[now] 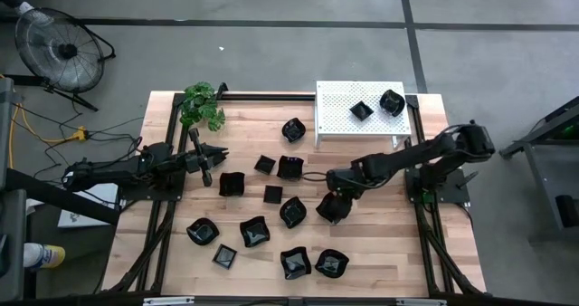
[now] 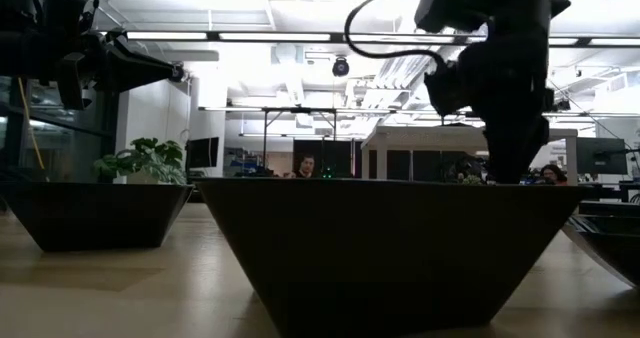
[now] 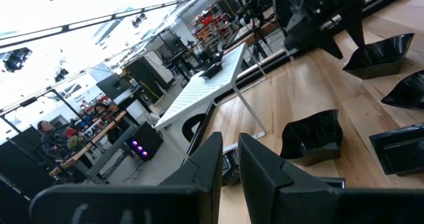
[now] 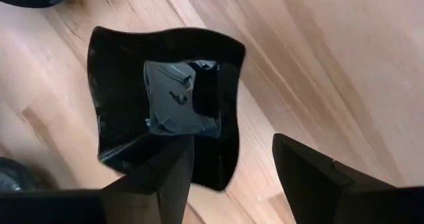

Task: Pick & Place Mini shaped plates
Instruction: Put the distorted square plate on the shelf

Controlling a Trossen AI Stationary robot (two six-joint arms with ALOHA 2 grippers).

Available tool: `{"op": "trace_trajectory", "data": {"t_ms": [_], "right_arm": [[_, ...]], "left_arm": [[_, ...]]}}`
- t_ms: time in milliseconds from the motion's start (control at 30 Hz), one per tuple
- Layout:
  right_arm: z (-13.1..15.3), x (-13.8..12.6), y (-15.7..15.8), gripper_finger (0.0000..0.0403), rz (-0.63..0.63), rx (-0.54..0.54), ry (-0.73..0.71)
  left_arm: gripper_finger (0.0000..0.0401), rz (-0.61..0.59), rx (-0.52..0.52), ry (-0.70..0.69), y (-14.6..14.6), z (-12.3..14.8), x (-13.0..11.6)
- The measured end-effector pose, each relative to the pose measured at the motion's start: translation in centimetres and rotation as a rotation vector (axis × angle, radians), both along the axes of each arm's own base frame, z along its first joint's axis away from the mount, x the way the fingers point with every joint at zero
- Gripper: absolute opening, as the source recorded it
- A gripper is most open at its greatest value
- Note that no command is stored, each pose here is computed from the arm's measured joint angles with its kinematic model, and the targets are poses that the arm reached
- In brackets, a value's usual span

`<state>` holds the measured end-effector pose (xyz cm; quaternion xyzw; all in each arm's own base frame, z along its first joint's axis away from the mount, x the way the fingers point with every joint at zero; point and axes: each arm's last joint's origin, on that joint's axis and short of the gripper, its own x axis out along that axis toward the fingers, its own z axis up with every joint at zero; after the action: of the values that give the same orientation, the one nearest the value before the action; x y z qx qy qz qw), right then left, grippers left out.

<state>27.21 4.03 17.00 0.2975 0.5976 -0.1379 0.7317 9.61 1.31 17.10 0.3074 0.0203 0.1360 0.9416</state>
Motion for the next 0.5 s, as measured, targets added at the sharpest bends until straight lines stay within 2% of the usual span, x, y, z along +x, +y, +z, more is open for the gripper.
{"op": "trace_trajectory", "data": {"t_ms": [267,500], "right_arm": [[-1.2,1.0,-0.6,0.0185,-0.001,-0.003,-0.013],[-1.2,1.0,-0.7,0.0132,0.002,-0.002,-0.013]], "left_arm": [[0.0046,0.001,0.000,0.000,0.0,0.0,0.0],[0.0046,0.000,0.000,0.000,0.0,0.0,0.0]]}}
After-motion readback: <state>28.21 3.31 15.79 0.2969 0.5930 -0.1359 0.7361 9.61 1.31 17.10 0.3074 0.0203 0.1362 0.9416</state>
